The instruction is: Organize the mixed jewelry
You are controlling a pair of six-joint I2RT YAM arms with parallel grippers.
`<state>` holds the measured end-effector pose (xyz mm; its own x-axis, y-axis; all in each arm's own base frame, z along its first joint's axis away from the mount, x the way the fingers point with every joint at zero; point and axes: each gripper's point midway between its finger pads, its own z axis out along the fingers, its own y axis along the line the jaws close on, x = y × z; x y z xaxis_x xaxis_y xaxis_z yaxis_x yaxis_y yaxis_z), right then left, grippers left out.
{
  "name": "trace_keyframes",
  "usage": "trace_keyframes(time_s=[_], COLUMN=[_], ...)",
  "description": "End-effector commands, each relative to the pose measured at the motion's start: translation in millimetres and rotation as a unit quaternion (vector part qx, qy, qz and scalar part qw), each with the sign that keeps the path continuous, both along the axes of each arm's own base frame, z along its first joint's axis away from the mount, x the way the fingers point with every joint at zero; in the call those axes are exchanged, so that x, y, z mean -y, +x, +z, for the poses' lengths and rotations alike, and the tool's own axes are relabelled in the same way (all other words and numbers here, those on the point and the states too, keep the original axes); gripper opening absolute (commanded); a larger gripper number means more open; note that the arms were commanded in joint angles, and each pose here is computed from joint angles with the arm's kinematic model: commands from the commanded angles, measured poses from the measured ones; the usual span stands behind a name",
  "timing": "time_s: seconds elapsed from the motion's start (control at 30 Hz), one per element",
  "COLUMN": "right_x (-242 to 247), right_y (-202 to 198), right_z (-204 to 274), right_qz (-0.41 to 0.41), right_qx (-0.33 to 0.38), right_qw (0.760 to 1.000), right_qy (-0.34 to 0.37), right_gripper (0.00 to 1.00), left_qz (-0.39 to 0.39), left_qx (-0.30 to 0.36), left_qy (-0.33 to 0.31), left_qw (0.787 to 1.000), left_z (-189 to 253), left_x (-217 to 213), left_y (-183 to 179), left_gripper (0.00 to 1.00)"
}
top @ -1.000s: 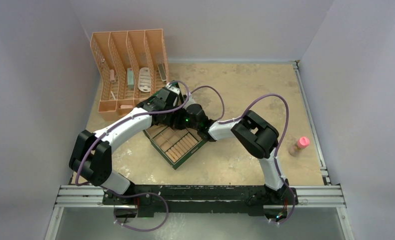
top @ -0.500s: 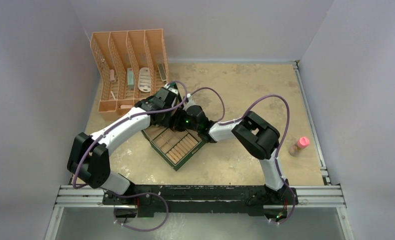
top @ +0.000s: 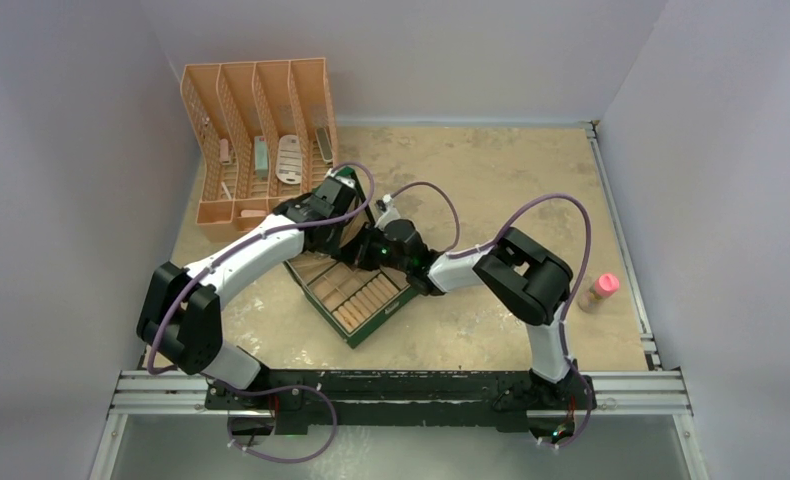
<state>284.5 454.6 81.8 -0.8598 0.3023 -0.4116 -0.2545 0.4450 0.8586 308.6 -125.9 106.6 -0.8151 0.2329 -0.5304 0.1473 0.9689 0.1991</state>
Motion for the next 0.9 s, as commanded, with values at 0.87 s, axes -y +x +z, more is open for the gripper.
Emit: trace_keyframes(time_s=[0.87], right_x=[42.2], right_y=[15.5], right_z=[75.6], right_qz=[-0.062], right_qx=[0.105], right_qw=[0.993], right_qy=[0.01], right_gripper=[0.32], left_qz=[-0.002], left_qx=[0.125], left_qy=[-0.17], left_qw=[0.977], left_z=[133.2], left_x=[19.3], left_y=[-0.2], left_gripper=[0.35])
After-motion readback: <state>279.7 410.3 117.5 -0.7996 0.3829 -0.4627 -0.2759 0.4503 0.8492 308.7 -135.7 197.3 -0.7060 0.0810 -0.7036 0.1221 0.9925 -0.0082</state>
